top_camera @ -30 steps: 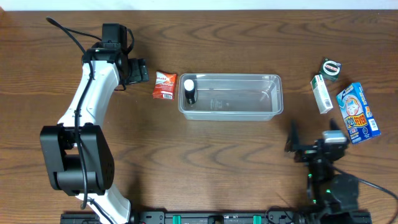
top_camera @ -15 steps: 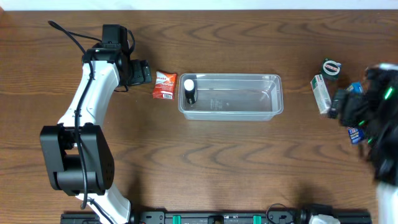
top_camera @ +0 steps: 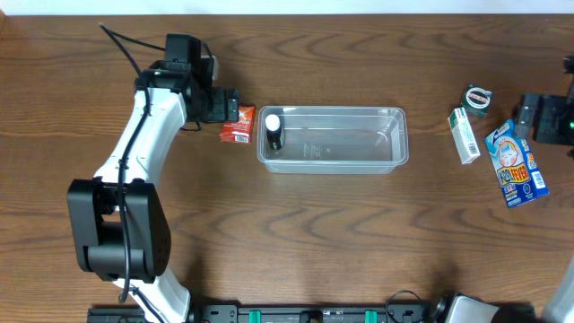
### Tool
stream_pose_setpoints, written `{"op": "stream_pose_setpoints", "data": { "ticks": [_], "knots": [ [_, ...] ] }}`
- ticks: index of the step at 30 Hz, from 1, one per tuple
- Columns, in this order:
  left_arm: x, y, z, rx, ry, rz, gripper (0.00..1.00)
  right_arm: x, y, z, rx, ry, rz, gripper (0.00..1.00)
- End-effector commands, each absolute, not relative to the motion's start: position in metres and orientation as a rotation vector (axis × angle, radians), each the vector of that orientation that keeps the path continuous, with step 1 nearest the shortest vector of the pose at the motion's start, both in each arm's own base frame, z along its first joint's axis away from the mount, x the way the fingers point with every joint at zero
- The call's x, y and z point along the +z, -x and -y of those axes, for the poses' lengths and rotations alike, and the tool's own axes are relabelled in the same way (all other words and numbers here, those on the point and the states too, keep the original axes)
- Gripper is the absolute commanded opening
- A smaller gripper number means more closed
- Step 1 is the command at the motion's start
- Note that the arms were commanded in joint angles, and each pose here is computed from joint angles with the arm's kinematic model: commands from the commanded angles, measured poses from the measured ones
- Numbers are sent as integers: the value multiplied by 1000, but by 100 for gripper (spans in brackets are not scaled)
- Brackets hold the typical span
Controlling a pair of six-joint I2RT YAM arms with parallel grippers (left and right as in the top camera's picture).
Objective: Pack container
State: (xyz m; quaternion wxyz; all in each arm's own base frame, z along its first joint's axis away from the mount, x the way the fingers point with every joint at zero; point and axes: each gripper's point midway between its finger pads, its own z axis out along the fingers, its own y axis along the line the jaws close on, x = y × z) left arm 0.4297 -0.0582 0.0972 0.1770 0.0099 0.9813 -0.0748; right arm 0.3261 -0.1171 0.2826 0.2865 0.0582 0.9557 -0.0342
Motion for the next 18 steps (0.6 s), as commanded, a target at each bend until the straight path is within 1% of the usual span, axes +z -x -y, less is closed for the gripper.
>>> {"op": "stream_pose_setpoints", "data": {
  "ticks": [1, 5, 7, 13, 18],
  "knots": [
    [91, -422, 68, -234, -98, -2810, 98, 265, -339, 122, -55, -63, -2603, 99],
    [89, -416, 70, -229, -102, -2835, 98, 235, -346, 137, -28, -103, -2679, 99],
    [89, -416, 69, -229, -100, -2835, 98, 222, -347, 146, -18, -119, -2713, 96],
    [89, -416, 69, -229, -100, -2835, 98, 190, -343, 177, 12, -230, -2784, 95],
    [89, -416, 69, -229, -101, -2835, 98, 164, -336, 193, 59, -304, -2843, 84]
  ]
}}
